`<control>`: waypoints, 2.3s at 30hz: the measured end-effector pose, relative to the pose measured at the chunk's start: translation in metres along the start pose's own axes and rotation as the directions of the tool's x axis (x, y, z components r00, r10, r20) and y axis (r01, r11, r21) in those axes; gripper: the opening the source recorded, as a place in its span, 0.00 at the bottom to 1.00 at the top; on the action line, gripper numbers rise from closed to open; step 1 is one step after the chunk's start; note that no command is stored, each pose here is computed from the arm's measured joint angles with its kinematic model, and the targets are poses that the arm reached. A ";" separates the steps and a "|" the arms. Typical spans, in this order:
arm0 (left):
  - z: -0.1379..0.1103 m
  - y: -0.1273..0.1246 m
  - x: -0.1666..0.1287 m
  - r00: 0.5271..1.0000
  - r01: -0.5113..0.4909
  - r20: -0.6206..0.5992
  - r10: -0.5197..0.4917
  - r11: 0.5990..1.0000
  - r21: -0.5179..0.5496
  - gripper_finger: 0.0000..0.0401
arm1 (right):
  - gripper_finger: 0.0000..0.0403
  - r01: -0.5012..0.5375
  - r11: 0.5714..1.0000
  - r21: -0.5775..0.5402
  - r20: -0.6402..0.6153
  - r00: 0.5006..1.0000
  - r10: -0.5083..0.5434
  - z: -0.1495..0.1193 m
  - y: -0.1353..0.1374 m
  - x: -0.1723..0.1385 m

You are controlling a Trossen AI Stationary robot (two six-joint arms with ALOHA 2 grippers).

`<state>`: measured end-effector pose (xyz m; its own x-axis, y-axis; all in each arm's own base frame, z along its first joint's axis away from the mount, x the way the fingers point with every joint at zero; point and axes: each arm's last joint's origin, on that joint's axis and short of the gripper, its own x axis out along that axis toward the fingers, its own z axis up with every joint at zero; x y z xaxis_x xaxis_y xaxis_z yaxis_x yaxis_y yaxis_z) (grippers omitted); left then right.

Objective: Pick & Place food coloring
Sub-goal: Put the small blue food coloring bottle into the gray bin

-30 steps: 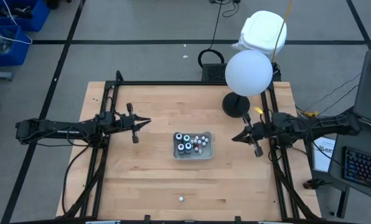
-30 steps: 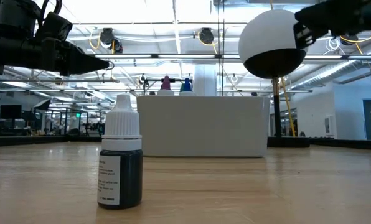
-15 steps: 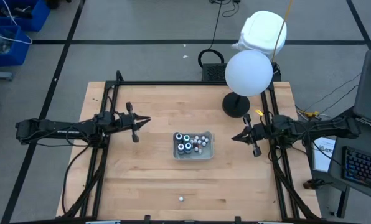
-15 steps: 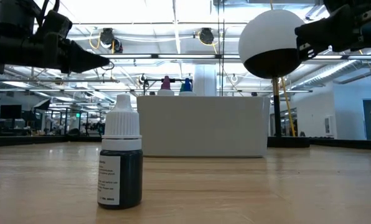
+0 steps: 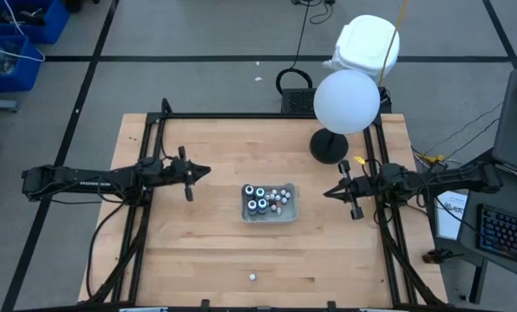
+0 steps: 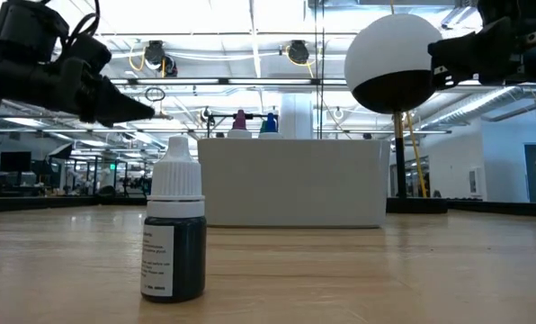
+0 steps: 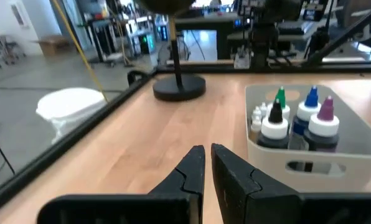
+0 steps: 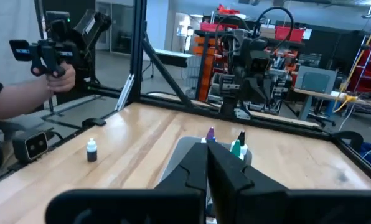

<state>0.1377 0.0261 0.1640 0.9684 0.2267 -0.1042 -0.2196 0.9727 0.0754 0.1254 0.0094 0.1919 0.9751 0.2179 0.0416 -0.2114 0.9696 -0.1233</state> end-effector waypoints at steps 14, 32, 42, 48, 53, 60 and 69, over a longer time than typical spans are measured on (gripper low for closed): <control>0.049 -0.015 0.007 0.988 0.145 0.065 -0.140 0.986 -0.080 0.09 | 0.00 0.003 1.000 0.019 -0.028 1.000 -0.002 -0.005 0.000 -0.001; 0.172 -0.133 0.106 0.857 0.316 -0.436 -0.274 0.948 0.026 0.09 | 0.00 0.009 1.000 0.026 -0.024 1.000 -0.008 -0.005 0.000 -0.001; 0.172 -0.193 0.180 0.721 0.366 -0.634 -0.279 0.931 0.006 0.09 | 0.00 0.009 1.000 0.028 -0.040 0.999 -0.008 -0.006 0.000 -0.001; 0.160 -0.220 0.204 0.630 0.495 -0.688 -0.361 0.869 -0.002 0.09 | 0.00 0.008 0.999 0.032 -0.060 0.998 -0.006 -0.008 0.000 -0.001; 0.146 -0.239 0.212 0.569 0.555 -0.712 -0.412 0.831 -0.038 0.09 | 0.00 0.006 0.999 0.035 -0.079 0.997 -0.004 -0.010 0.000 -0.001; 0.119 -0.263 0.203 0.446 0.645 -0.774 -0.448 0.761 -0.068 0.09 | 0.00 0.005 1.000 0.010 -0.074 0.997 -0.005 -0.009 0.000 -0.001; 0.110 -0.278 0.180 0.360 0.697 -0.843 -0.401 0.716 -0.043 0.15 | 0.00 0.009 1.000 0.008 -0.074 0.997 -0.009 -0.009 0.000 -0.001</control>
<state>0.3859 -0.2092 0.2330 0.3364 -0.2663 -0.9033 0.5124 0.8565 -0.0616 0.1254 0.0083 0.1826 0.9792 0.2007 -0.0312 -0.2030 0.9725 -0.1145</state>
